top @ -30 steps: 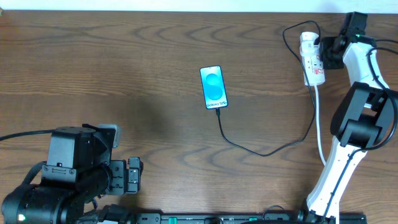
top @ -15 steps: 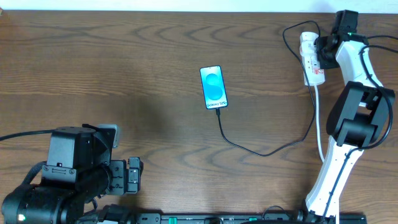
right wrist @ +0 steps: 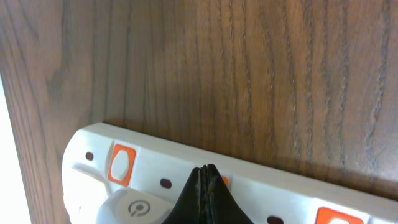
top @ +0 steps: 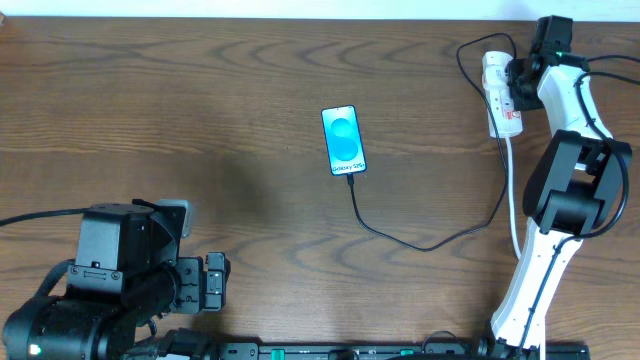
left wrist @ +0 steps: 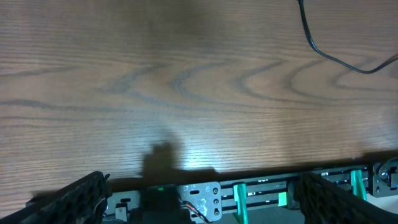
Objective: Plug charger to phone and switch on socket
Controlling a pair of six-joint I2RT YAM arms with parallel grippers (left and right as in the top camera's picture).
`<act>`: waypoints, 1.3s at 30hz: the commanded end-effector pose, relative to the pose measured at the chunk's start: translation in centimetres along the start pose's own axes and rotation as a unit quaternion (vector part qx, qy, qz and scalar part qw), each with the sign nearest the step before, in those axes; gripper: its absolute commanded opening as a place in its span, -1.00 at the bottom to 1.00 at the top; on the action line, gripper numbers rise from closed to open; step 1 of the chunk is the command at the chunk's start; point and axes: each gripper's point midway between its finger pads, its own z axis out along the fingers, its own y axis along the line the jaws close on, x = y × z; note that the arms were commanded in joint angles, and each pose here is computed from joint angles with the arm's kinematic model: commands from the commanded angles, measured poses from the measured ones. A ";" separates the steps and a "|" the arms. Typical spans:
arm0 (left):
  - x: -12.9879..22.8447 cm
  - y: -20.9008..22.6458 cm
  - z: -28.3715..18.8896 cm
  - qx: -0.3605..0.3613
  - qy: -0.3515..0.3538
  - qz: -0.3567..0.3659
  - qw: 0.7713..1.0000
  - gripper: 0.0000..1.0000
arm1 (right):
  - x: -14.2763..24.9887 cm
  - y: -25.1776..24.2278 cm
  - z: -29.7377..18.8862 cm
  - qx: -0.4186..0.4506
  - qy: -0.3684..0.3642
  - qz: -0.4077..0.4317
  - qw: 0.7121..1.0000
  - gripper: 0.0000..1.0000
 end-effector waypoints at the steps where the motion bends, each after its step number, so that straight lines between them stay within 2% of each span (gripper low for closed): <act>1: 0.0 0.1 0.0 -0.002 0.000 0.006 1.000 0.96 | 13.6 -1.7 3.7 0.013 0.186 -0.051 0.981 -0.98; 11: 0.0 0.1 0.0 -0.002 0.000 0.006 1.000 0.96 | 15.1 -0.9 3.3 -0.003 0.187 -0.081 0.979 -0.97; 30: 0.0 0.1 0.0 -0.002 0.000 0.006 1.000 0.96 | 17.4 0.8 1.1 -0.041 0.239 -0.102 0.965 -0.97; 35: 0.0 0.1 0.0 -0.002 0.000 0.006 1.000 0.96 | 15.5 1.4 -1.2 -0.037 0.197 -0.117 0.973 -0.98; 39: 0.0 0.1 0.0 -0.002 0.000 0.006 1.000 0.96 | 13.0 2.7 -5.2 -0.047 0.149 -0.139 0.978 -0.98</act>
